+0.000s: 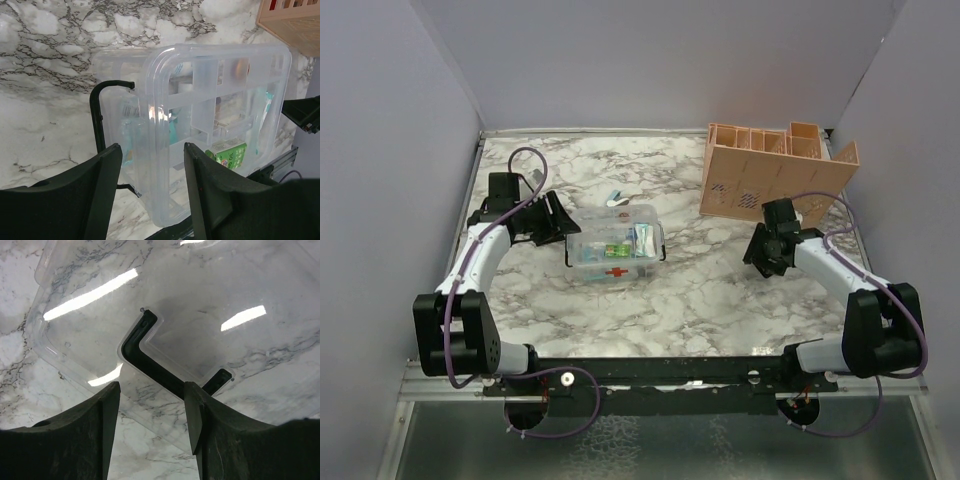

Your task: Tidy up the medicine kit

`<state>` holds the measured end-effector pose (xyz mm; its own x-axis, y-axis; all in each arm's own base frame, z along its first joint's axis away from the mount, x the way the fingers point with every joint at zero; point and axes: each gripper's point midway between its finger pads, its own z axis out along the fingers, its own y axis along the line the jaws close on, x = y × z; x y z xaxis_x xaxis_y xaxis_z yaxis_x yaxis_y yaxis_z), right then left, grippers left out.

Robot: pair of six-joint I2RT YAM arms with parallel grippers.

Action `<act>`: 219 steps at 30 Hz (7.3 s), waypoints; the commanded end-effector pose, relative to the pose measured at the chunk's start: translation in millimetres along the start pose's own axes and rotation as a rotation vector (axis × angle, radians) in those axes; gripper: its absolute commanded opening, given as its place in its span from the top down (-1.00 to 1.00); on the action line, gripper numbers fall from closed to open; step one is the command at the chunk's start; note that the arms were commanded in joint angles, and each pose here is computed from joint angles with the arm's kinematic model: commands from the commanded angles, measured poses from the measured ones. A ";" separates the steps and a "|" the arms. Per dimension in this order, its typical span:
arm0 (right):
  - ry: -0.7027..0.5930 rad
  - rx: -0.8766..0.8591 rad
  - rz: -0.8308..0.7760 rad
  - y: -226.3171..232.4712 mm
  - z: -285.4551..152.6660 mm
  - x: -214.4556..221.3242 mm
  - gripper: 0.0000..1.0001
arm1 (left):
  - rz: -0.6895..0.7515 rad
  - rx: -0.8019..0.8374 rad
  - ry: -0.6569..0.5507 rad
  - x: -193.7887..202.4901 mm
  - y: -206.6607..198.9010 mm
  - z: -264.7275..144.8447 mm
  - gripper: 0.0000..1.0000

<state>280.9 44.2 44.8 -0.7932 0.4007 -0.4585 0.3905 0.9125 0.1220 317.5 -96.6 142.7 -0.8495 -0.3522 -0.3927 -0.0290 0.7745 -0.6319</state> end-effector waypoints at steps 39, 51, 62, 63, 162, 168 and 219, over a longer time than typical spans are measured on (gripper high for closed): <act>0.043 -0.203 -0.514 78.8 -19.0 30.8 -0.72 | 0.249 -0.087 -0.202 -50.1 -38.3 -67.2 -0.62; 0.111 -0.099 -0.516 78.0 -0.8 45.2 -0.58 | 0.285 0.094 -0.243 -25.0 -97.3 -87.0 -0.62; 0.120 0.011 -0.606 78.0 9.7 61.2 -0.55 | 0.360 0.355 -0.281 8.6 -165.7 -99.3 -0.62; 0.124 0.032 -0.612 77.4 10.8 63.4 -0.55 | 0.346 0.364 -0.290 9.6 -166.0 -98.5 -0.62; 0.121 0.061 -0.300 127.1 7.6 62.3 -0.36 | 0.304 0.354 -0.143 171.6 -205.1 63.4 -0.50; 0.097 0.056 -0.284 128.0 6.3 59.6 0.01 | 0.309 0.334 -0.138 179.2 -203.4 69.1 -0.56; 0.112 0.139 -0.239 103.3 11.5 72.1 -0.44 | 0.412 0.300 -0.055 224.3 -176.0 105.7 -0.72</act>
<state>270.8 167.0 29.1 -0.9088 0.1936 -0.3695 0.2405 0.9669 -0.0848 189.9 -365.8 100.5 -0.7292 -0.0889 -0.6785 0.4542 0.6787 -0.5771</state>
